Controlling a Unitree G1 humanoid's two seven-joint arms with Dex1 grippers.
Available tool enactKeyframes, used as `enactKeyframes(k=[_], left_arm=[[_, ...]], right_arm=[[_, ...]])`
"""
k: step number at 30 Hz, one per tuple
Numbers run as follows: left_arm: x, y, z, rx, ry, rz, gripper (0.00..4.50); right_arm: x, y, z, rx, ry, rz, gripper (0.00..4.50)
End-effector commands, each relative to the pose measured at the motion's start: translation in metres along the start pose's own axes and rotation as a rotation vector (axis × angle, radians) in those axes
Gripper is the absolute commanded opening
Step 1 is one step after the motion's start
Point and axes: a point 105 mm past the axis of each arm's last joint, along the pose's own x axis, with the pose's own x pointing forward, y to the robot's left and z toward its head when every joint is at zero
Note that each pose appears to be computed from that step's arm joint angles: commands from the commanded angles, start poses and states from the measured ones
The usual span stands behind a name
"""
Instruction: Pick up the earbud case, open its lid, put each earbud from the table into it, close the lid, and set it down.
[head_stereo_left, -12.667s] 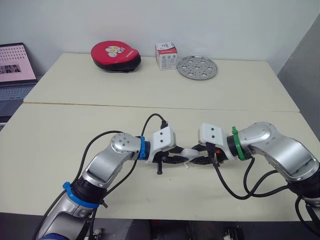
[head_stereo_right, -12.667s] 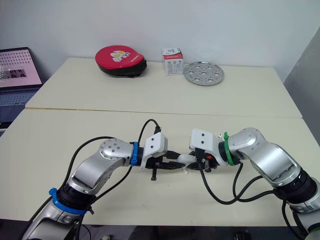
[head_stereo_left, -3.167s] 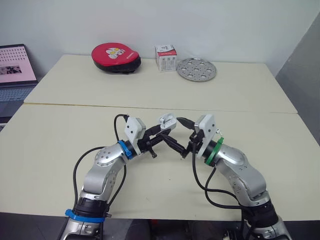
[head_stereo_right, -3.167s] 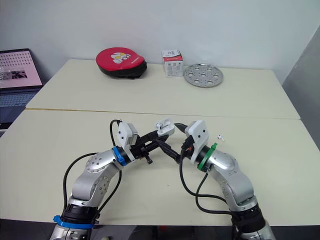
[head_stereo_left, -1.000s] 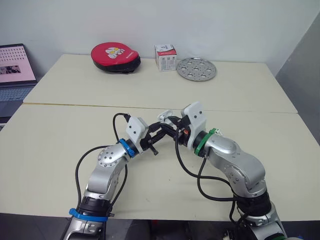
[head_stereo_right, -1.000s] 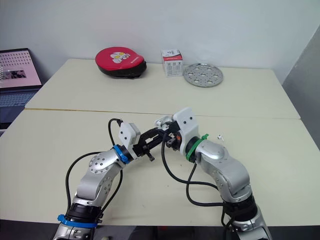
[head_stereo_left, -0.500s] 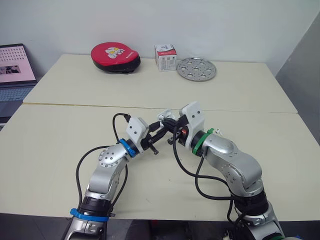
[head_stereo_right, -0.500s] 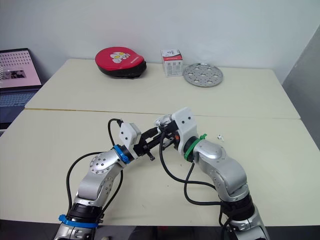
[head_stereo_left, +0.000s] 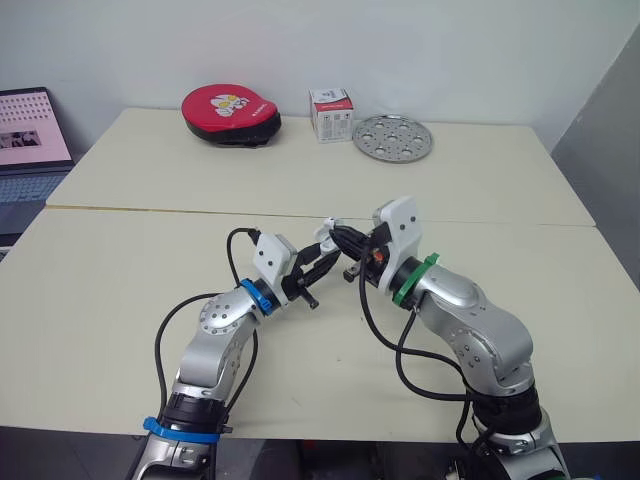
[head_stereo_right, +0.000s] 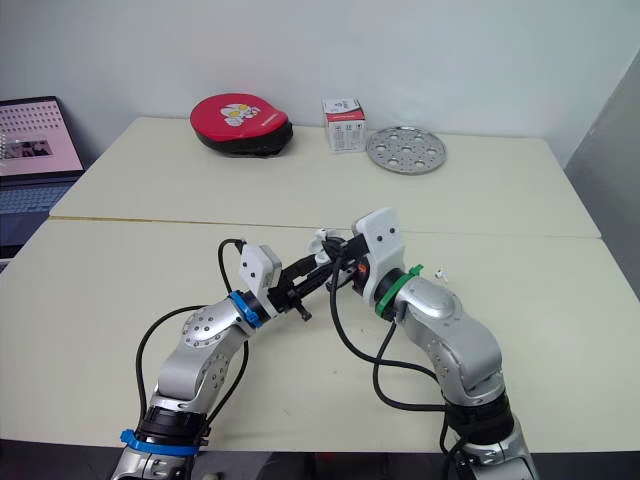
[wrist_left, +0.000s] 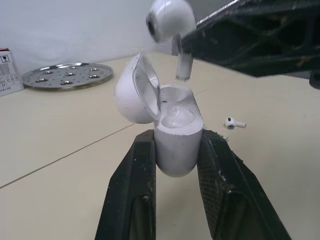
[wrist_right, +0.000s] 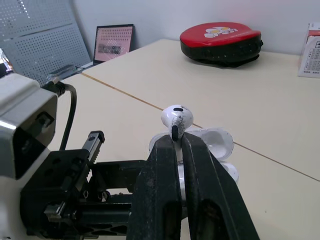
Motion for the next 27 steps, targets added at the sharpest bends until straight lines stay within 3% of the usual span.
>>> enactKeyframes(k=[1,5,8,12,16,21,27], left_arm=[[0.001,0.003,0.015,0.014,-0.053,0.009,0.78],[0.001,0.004,0.015,0.012,-0.051,0.014,0.78],[-0.003,0.008,0.013,0.015,-0.040,0.024,0.78],[-0.007,0.010,0.008,0.019,-0.023,0.027,0.78],[-0.011,0.009,0.004,0.022,-0.007,0.020,0.78],[-0.014,0.008,0.003,0.023,-0.004,0.033,0.78],[-0.015,0.003,0.001,0.019,0.001,0.029,0.78]], right_arm=[[-0.005,0.006,0.018,0.004,-0.085,0.027,0.00],[-0.015,0.000,0.020,-0.005,-0.076,0.026,0.00],[-0.044,-0.018,0.011,-0.076,0.034,0.044,0.00],[-0.095,-0.041,-0.011,-0.183,0.311,0.131,0.00],[-0.147,-0.083,-0.030,-0.370,0.624,0.145,0.00],[-0.169,-0.120,-0.049,-0.636,0.738,0.094,0.00],[-0.183,-0.118,-0.084,-0.712,0.757,0.111,0.00]])
